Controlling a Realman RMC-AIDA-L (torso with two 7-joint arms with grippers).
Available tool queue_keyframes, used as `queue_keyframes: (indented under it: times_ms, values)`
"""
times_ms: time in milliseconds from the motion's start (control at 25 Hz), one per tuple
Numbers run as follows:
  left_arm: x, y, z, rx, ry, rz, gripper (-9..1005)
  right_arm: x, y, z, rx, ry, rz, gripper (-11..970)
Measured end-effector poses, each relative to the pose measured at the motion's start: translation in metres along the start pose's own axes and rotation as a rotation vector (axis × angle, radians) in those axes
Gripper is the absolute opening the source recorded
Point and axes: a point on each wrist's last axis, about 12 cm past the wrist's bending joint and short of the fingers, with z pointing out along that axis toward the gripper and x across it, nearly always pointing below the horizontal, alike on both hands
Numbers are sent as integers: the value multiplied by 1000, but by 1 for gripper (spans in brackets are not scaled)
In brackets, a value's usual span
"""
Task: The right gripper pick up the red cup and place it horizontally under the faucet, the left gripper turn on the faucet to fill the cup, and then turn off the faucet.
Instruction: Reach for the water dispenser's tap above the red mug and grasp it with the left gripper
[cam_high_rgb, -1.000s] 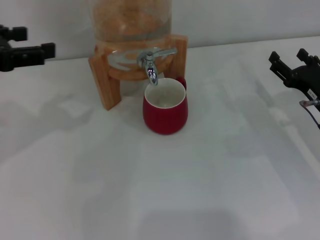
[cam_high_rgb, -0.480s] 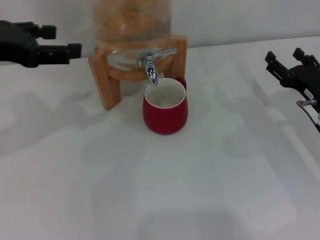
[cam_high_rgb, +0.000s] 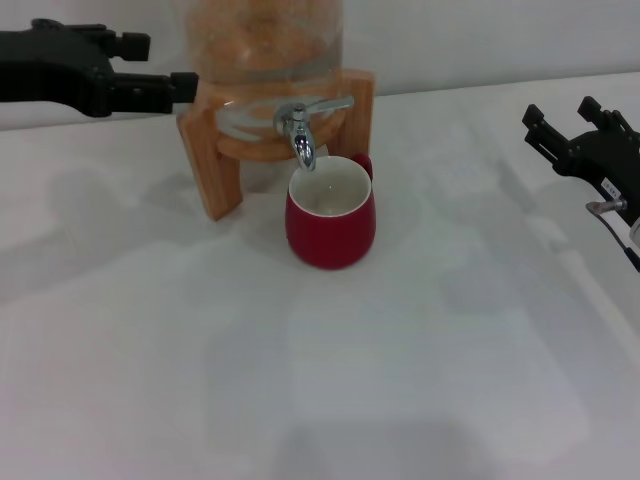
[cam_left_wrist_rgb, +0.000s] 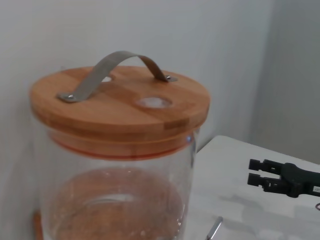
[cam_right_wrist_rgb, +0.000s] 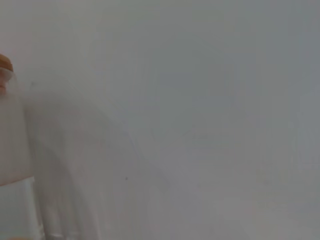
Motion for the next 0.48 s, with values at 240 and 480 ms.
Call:
queue_keyframes:
  times_ms: [240, 480]
  values:
    - [-1, -2, 6, 23, 3, -3, 829, 0, 2, 2, -12, 2, -3, 830]
    - [-2, -1, 20, 53, -3, 10, 829, 0, 4, 3, -16, 1, -6, 830]
